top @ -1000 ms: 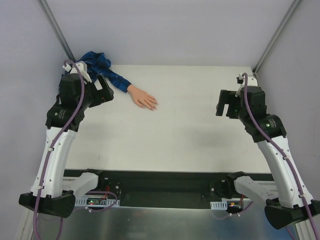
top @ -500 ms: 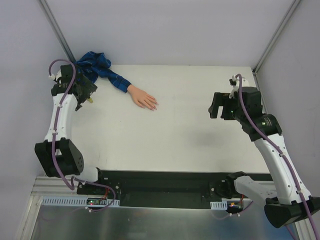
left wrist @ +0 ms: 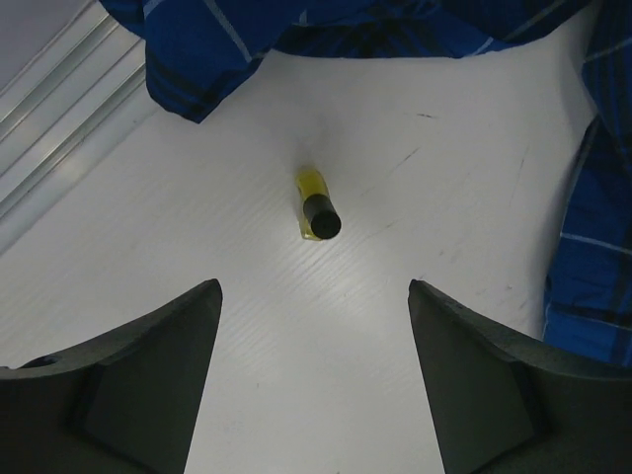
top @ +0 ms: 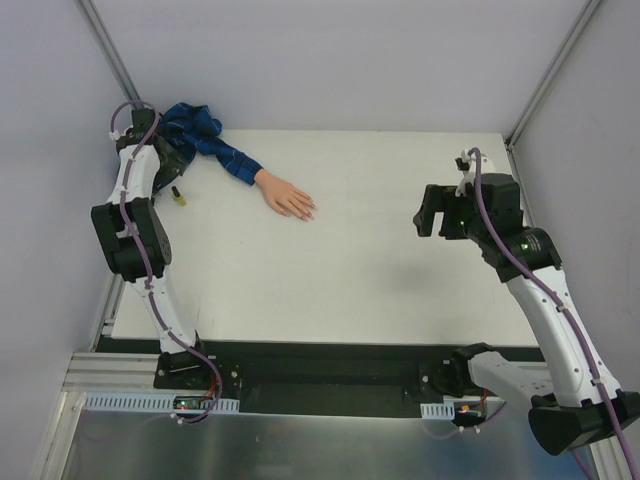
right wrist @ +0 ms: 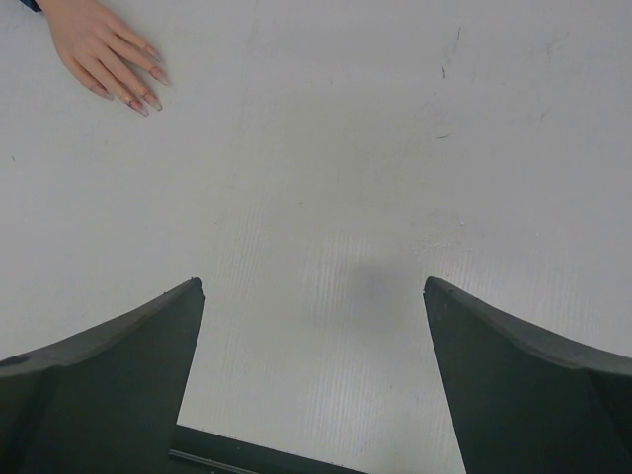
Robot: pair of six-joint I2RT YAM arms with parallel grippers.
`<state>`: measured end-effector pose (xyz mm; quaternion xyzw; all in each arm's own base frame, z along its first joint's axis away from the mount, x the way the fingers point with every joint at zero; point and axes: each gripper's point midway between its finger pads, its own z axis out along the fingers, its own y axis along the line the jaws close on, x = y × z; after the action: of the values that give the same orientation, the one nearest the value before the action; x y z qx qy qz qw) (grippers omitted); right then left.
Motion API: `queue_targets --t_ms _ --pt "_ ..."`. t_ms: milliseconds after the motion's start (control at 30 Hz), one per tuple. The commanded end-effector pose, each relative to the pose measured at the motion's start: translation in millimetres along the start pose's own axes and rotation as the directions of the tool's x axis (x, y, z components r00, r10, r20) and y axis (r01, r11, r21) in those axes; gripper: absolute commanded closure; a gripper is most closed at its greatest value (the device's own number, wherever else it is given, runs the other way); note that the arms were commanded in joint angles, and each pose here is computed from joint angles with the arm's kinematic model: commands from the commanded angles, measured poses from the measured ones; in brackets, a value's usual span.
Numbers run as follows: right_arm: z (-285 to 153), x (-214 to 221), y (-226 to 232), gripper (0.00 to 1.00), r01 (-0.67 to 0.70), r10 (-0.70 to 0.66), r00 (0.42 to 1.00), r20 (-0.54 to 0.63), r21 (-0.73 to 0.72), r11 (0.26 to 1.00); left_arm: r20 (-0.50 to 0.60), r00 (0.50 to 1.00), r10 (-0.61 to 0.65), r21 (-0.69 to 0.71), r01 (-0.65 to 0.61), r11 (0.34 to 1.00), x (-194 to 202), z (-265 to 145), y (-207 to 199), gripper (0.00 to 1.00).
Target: Paint the nails
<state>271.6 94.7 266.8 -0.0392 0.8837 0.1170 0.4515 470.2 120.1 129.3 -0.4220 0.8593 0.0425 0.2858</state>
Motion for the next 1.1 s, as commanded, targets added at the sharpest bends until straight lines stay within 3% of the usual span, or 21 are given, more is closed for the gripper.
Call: queue_targets --t_ms 0,400,1067 --pt "5 -4 8 0.04 0.004 -0.003 1.000 0.014 -0.044 0.999 0.076 0.996 0.045 -0.049 -0.042 0.998 -32 7 3 0.25" --pt "8 -4 8 0.04 0.006 -0.006 1.000 0.007 -0.043 0.999 0.010 0.991 0.131 -0.074 -0.130 0.989 -18 48 3 0.40" --pt "15 0 8 0.04 0.003 -0.004 1.000 -0.014 -0.045 0.999 -0.029 0.981 0.191 -0.089 -0.193 0.977 -1 72 2 0.53"
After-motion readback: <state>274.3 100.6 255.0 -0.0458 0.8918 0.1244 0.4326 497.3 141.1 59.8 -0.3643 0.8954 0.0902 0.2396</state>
